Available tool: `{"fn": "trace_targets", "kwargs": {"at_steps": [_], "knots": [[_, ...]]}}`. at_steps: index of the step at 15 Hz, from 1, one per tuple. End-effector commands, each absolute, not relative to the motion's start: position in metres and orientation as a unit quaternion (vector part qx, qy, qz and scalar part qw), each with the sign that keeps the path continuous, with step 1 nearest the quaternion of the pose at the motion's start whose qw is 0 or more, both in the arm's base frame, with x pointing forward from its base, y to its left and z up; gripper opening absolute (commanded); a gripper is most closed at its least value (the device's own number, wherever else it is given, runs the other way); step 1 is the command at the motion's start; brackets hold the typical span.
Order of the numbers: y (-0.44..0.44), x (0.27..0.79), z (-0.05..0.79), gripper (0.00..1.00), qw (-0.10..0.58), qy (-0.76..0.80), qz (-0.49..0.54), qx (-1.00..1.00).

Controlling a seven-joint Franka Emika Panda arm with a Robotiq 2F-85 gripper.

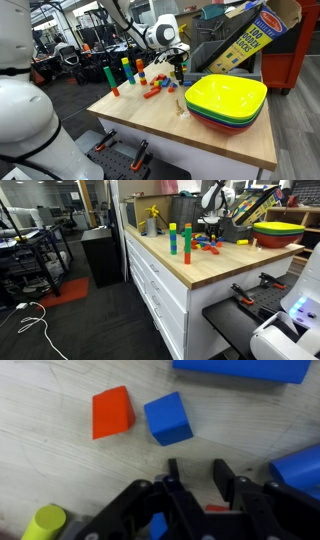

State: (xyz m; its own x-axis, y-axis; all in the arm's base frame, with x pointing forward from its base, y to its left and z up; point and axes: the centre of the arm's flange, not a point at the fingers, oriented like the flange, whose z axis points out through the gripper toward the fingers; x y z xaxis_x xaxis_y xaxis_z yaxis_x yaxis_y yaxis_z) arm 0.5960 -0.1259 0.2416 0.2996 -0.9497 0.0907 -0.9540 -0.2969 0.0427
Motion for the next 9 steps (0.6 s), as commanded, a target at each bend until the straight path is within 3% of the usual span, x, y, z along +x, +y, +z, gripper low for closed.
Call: {"fn": "trace_targets", "kwargs": {"at_steps": [1,4,9], "knots": [[-0.122,0.594,0.244,0.58,0.063,-0.588,0.041,0.805],[-0.112,0.587,0.235,0.65,0.07,-0.582,0.031,0.81],[-0.116,0.581,0.226,1.0,0.083,-0.583,0.031,0.808]]}}
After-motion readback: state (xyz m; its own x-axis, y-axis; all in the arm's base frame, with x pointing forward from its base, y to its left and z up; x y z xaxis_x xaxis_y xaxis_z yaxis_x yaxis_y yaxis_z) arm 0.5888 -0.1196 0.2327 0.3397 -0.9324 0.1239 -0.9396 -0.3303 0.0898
